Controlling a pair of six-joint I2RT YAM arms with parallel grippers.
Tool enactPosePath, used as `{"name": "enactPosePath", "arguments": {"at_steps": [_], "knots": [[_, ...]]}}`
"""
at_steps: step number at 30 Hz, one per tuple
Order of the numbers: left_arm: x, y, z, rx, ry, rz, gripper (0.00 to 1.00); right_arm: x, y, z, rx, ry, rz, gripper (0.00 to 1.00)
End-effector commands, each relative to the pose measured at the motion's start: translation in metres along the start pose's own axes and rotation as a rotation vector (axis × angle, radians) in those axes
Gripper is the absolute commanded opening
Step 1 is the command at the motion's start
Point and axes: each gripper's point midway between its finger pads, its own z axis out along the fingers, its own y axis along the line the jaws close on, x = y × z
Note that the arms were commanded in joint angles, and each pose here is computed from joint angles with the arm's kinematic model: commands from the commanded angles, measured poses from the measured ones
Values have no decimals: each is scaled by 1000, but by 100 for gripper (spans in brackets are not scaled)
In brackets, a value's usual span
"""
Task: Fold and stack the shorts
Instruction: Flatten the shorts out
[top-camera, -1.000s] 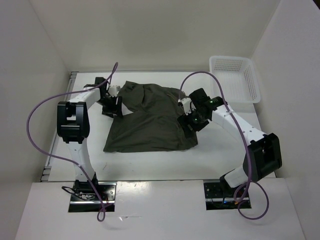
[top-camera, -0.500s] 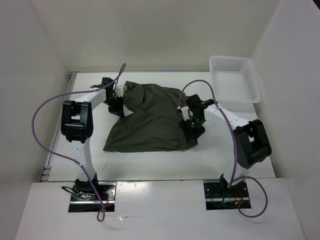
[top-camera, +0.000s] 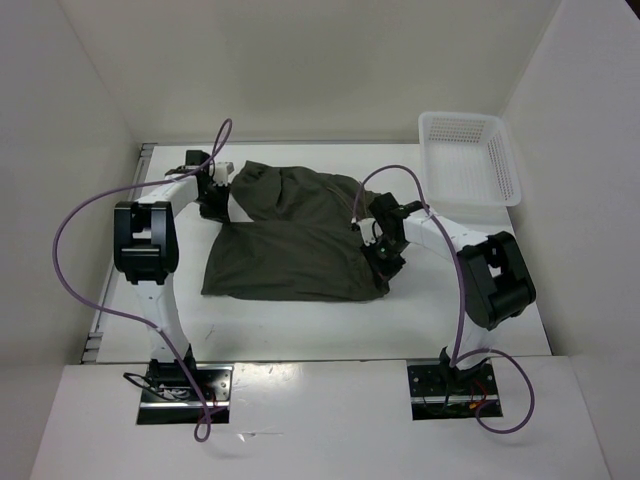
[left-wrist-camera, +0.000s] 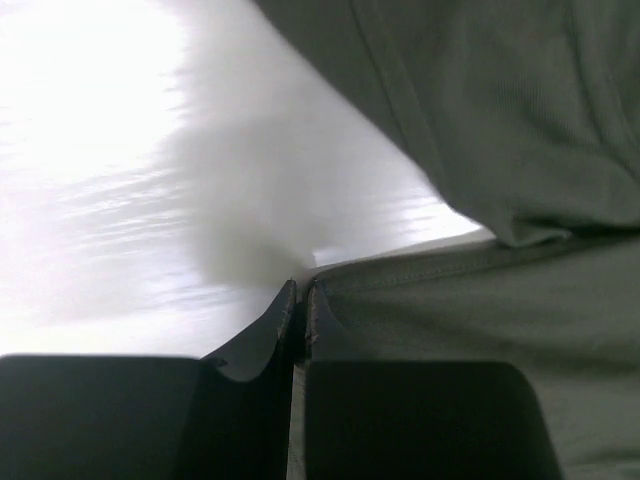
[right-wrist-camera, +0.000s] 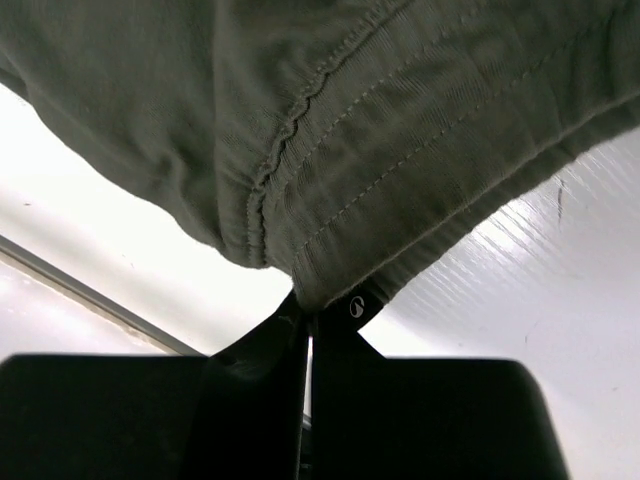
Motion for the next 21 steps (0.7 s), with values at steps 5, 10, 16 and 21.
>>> {"name": "enactPosePath", "arguments": {"at_steps": [5,10,16,21], "knots": [[-40,39,-3,-144,-113,4,2,2,1,5,-32,11,-27,0],[-30,36,3,-93,-72,-12,14,0,0,6,-32,11,-36,0],[-20,18,-17,-27,-55,-15,57,-46,1,-27,-7,-120,-125,45],[-62,3,-75,4,-175,11,70,-143,31,-122,-39,-468,-148,66]]}}
